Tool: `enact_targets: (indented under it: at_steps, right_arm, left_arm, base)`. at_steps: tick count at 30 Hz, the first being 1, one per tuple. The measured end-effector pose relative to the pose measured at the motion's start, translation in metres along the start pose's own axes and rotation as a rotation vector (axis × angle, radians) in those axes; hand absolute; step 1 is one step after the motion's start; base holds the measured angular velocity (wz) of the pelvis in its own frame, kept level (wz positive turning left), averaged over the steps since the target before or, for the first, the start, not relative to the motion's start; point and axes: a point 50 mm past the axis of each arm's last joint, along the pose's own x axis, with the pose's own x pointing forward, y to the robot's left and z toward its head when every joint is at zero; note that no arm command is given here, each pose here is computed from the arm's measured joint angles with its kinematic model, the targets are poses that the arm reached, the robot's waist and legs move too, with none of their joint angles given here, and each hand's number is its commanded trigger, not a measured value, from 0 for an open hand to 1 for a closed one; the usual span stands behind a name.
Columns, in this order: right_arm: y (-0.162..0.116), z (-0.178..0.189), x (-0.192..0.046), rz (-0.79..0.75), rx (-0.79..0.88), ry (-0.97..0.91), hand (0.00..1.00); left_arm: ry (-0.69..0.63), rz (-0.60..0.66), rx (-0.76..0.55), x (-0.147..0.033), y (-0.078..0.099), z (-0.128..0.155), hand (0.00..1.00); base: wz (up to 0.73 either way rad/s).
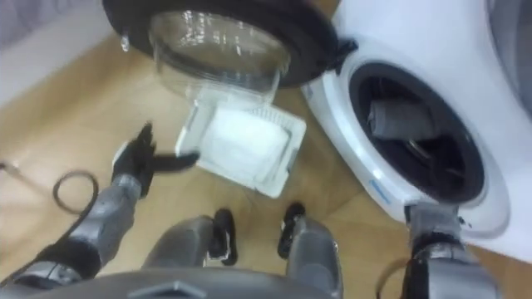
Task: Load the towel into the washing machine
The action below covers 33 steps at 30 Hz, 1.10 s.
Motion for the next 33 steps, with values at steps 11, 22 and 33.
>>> enact_targets:
  at_steps: [11,22,33]
  right_arm:
    - [-0.057,-0.044,-0.005,0.192,-1.069,0.074,0.00]
    - [-0.064,-0.055,-0.007,0.248,-1.216,0.176,0.00]
    - [-0.067,-0.062,-0.009,0.281,-1.212,0.267,0.00]
  left_arm:
    - [0.228,0.100,-0.010,-0.028,0.032,-0.071,0.00]
    - [0.373,0.153,-0.061,-0.049,0.044,-0.105,0.00]
    - [0.424,0.129,0.018,-0.044,0.037,-0.103,0.00]
  base:
    - [0.02]
    - [0.01]
    - [-0.02]
